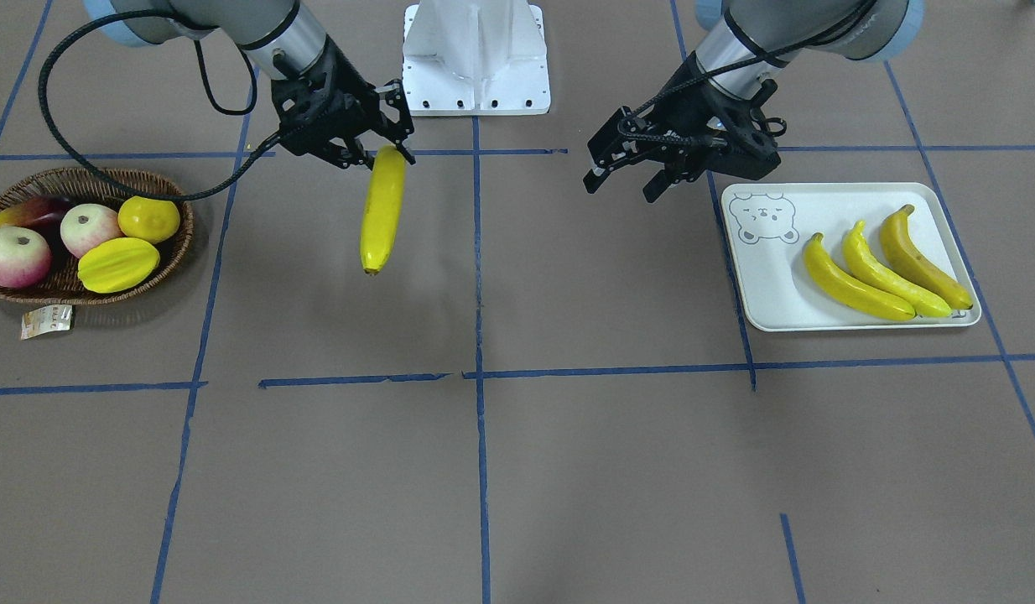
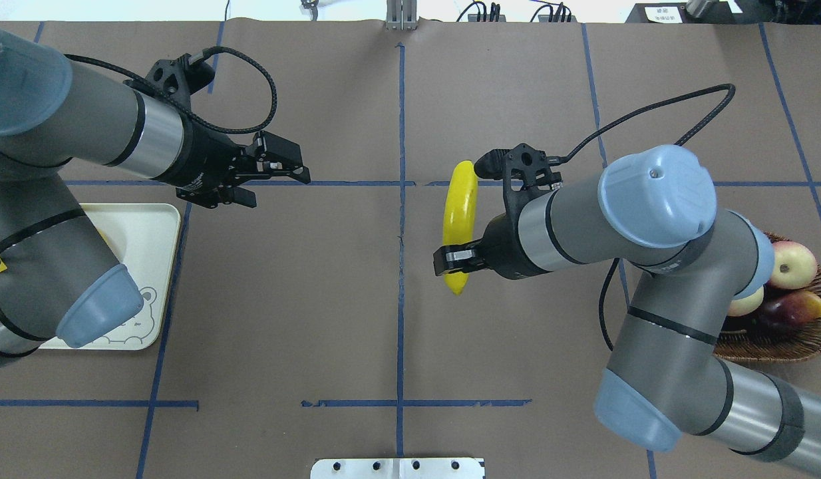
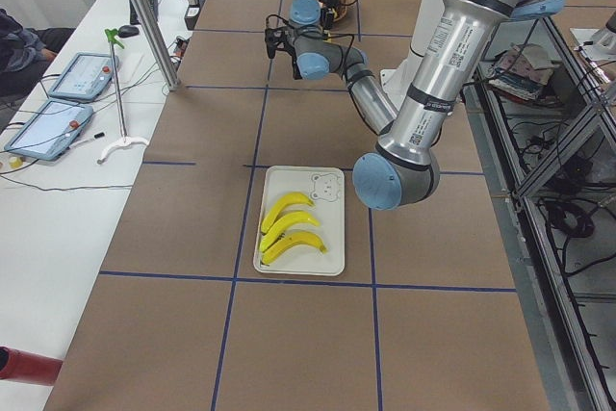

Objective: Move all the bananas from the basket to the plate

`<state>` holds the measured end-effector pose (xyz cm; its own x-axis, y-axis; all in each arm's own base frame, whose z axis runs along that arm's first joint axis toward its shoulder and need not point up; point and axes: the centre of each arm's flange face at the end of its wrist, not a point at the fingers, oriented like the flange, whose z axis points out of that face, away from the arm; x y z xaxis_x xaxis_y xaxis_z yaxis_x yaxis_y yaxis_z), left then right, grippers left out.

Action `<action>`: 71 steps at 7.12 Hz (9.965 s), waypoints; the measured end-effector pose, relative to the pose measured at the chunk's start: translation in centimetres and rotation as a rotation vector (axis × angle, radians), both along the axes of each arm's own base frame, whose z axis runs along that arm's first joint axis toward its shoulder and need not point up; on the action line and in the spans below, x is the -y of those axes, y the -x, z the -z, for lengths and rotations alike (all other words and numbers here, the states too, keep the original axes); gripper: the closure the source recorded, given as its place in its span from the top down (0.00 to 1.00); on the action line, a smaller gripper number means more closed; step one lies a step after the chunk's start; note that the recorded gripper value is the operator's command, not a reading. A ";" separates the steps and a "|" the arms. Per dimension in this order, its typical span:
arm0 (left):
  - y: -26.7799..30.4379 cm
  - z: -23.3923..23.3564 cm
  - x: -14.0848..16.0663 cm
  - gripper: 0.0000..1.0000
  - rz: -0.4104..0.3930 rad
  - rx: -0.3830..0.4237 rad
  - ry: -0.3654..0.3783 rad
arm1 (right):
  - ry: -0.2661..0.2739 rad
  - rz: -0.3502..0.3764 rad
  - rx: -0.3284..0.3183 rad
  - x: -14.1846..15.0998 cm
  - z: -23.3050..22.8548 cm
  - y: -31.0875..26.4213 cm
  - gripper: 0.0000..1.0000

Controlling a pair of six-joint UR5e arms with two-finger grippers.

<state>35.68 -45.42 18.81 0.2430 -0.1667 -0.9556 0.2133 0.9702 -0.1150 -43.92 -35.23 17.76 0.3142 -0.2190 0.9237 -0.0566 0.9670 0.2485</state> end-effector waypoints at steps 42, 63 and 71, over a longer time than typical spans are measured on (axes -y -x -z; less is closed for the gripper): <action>6.1 -15.9 2.0 0.00 0.387 0.614 0.565 | 0.101 0.006 -0.350 5.1 -5.3 -6.2 0.99; 27.0 -32.0 3.8 1.00 -0.084 0.687 -0.010 | -0.034 0.139 -0.540 11.1 -14.5 -22.7 0.99; 42.6 -44.0 -3.3 1.00 -0.367 0.621 -0.139 | -0.048 0.330 -0.513 7.9 -41.2 -46.7 0.99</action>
<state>-6.92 -42.14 62.83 0.7636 0.1425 -0.6298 -0.1426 0.9885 0.0508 2.79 -43.11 58.92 0.6247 -0.4178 0.6597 0.3822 0.9003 0.2082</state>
